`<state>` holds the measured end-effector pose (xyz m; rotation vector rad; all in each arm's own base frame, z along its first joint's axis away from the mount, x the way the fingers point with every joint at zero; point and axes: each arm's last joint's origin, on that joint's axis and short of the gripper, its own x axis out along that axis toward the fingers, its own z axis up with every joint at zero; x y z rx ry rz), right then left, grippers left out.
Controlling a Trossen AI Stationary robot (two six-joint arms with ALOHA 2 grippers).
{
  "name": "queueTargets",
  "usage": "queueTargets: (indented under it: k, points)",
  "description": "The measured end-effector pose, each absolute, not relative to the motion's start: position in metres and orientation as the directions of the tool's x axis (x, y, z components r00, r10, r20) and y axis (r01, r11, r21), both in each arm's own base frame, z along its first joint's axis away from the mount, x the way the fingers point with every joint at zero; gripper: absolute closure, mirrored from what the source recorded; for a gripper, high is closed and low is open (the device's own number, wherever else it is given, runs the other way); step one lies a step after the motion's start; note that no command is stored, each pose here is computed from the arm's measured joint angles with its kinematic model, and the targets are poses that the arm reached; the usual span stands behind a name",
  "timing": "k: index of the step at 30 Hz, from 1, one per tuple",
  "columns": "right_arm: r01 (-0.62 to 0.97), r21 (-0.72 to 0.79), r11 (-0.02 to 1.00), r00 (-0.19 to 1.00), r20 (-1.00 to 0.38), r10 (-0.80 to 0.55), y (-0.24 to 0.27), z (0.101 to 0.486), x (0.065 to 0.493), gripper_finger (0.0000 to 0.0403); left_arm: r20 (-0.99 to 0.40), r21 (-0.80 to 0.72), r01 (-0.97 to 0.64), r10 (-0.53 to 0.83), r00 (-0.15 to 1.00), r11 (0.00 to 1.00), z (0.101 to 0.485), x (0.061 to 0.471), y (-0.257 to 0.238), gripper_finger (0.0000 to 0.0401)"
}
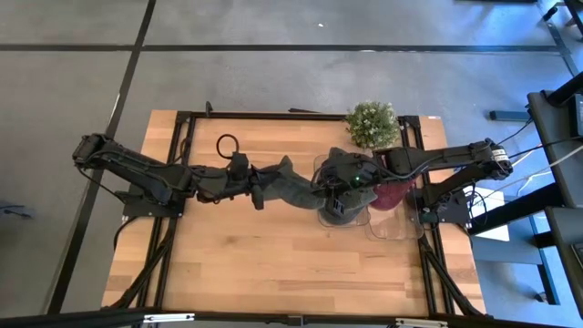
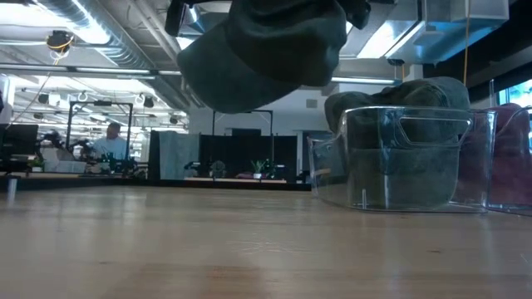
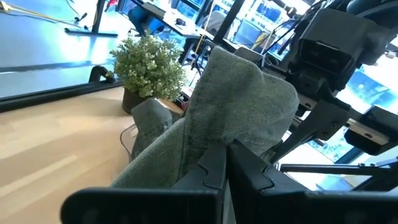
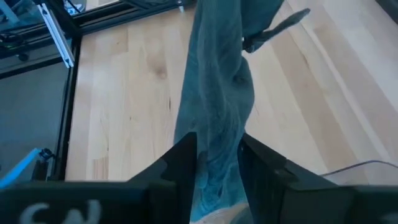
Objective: Pick & Place hat
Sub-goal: Put the black cap into the left transparent bin
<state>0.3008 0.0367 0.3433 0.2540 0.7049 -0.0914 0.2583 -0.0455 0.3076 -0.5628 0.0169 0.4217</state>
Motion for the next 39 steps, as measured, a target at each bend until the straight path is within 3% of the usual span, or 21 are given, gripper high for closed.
queueTargets:
  k: [7,14,25,39]
  points:
    - [0.174,0.207,0.963,0.759,-0.651,0.002,0.037,0.343,0.301,0.0297,-0.129,-0.514,-0.392,0.383,0.915,0.763,0.308,0.258,-0.045,0.0398]
    - [0.186,0.197,0.963,0.760,-0.650,-0.014,0.036,0.343,0.301,0.0369,-0.122,-0.502,-0.393,0.387,0.914,0.770,0.308,0.258,-0.045,0.0396]
    - [0.213,0.172,0.962,0.759,-0.650,-0.052,0.034,0.345,0.300,0.0371,-0.121,-0.342,-0.407,0.390,0.913,0.847,0.308,0.258,-0.045,0.0371]
    - [0.189,0.115,0.975,0.748,-0.660,-0.067,0.025,0.422,0.273,0.0371,-0.075,-0.276,-0.393,0.388,0.918,0.877,0.320,0.250,-0.043,0.0267]
